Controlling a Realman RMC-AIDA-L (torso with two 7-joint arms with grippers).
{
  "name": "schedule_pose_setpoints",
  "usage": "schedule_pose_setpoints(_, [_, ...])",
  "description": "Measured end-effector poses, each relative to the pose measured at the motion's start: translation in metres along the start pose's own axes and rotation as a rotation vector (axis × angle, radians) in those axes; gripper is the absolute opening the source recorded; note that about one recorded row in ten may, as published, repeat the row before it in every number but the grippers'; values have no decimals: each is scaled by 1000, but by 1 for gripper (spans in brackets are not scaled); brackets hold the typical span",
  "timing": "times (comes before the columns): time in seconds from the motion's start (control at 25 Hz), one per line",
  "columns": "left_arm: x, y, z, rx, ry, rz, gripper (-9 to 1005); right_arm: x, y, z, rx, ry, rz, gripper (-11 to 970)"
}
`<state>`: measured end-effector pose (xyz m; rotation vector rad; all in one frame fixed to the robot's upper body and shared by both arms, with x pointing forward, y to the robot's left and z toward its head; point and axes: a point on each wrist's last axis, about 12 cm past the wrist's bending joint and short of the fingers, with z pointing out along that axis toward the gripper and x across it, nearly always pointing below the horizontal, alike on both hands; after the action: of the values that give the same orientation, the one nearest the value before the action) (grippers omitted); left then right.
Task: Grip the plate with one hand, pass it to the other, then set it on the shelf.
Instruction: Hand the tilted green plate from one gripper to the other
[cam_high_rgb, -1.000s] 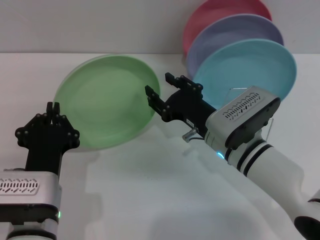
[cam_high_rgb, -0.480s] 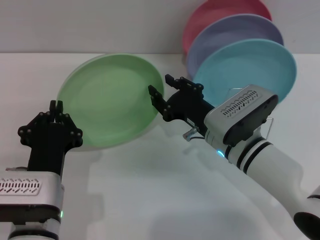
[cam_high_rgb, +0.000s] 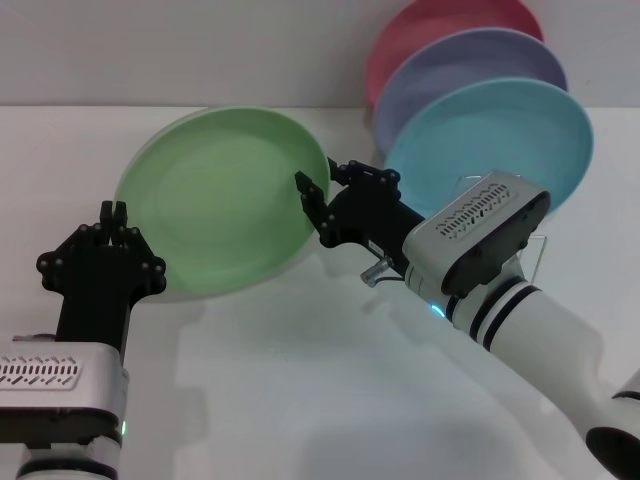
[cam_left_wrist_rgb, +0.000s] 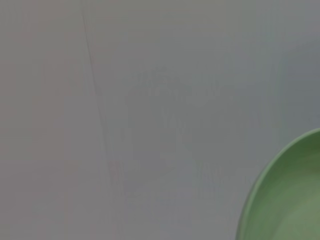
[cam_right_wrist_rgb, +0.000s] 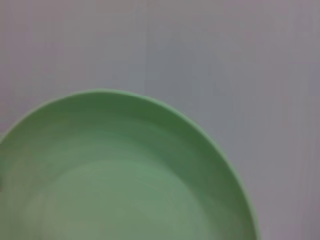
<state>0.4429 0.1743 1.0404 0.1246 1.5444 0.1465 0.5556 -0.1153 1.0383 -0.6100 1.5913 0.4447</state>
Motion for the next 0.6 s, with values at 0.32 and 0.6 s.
schedule_pose_setpoints(0.32, [0, 0, 1, 0, -1, 1, 92, 1, -1, -2, 11, 1, 11, 302])
schedule_pose_setpoints(0.6, [0, 1, 0, 0, -2, 2, 94, 2, -1, -2, 14, 1, 13, 300])
